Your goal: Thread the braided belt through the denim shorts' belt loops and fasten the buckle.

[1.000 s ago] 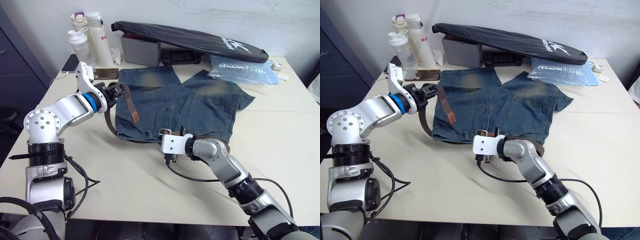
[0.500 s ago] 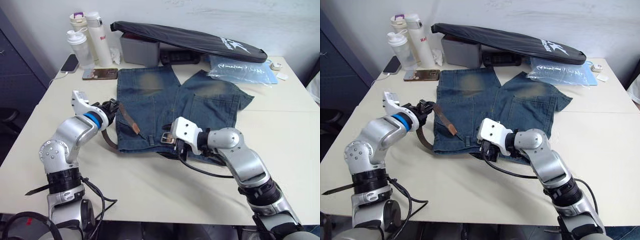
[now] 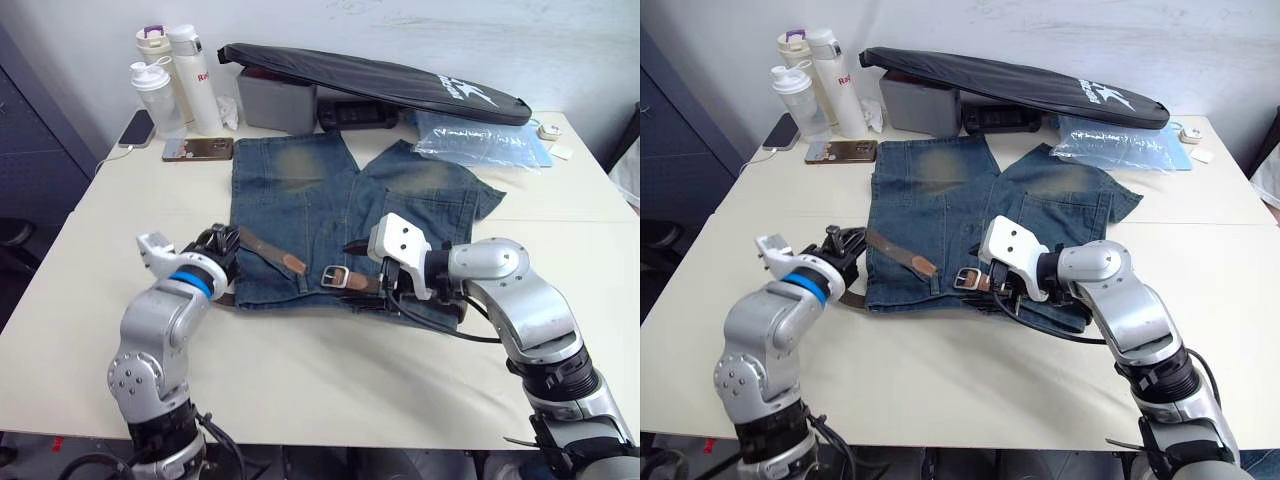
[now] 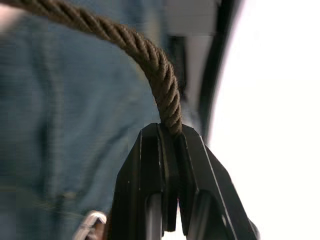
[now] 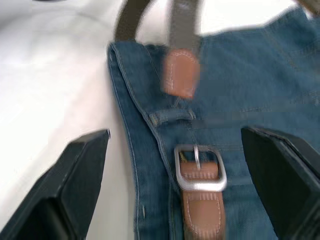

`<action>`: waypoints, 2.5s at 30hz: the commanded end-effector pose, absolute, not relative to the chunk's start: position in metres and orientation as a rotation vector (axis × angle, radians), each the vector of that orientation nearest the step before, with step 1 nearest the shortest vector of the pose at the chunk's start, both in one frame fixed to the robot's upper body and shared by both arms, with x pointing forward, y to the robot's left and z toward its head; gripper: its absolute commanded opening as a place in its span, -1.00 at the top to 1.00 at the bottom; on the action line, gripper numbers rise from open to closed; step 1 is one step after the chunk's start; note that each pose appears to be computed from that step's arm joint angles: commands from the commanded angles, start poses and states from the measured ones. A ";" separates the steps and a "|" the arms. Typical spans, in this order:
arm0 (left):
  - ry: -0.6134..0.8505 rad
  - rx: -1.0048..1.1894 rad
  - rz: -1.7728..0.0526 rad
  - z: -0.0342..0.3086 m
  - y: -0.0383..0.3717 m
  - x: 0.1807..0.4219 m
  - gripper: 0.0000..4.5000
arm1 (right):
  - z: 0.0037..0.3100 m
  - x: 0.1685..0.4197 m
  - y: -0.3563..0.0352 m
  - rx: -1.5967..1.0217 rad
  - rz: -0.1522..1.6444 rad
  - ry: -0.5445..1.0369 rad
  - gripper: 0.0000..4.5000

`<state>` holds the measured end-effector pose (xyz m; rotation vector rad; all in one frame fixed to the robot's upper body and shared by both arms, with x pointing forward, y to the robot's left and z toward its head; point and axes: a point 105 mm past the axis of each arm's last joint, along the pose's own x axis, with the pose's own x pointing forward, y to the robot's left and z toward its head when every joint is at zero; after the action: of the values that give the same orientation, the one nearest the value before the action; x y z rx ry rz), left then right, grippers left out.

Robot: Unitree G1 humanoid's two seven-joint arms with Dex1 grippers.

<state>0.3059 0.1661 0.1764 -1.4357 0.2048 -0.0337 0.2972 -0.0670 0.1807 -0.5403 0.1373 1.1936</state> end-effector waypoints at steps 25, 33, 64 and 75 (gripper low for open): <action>0.220 -1.466 -0.037 0.138 0.129 0.312 1.00 | 0.204 0.296 -0.080 -0.531 1.091 0.082 -0.98; 0.197 -1.516 -0.040 0.143 0.133 0.313 1.00 | 0.202 0.292 -0.083 -0.515 1.075 0.103 -0.98; 0.196 -1.426 -0.073 0.154 0.128 0.313 1.00 | 0.200 0.290 -0.085 -0.509 1.068 0.121 -0.98; 0.305 -1.372 -0.060 0.137 0.119 0.309 1.00 | 0.203 0.287 -0.085 -0.512 1.063 0.127 -0.98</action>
<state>0.3116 0.1261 0.1359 -1.3917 0.2827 -0.0315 0.2936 -0.0882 0.1894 -0.4843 0.1871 1.0564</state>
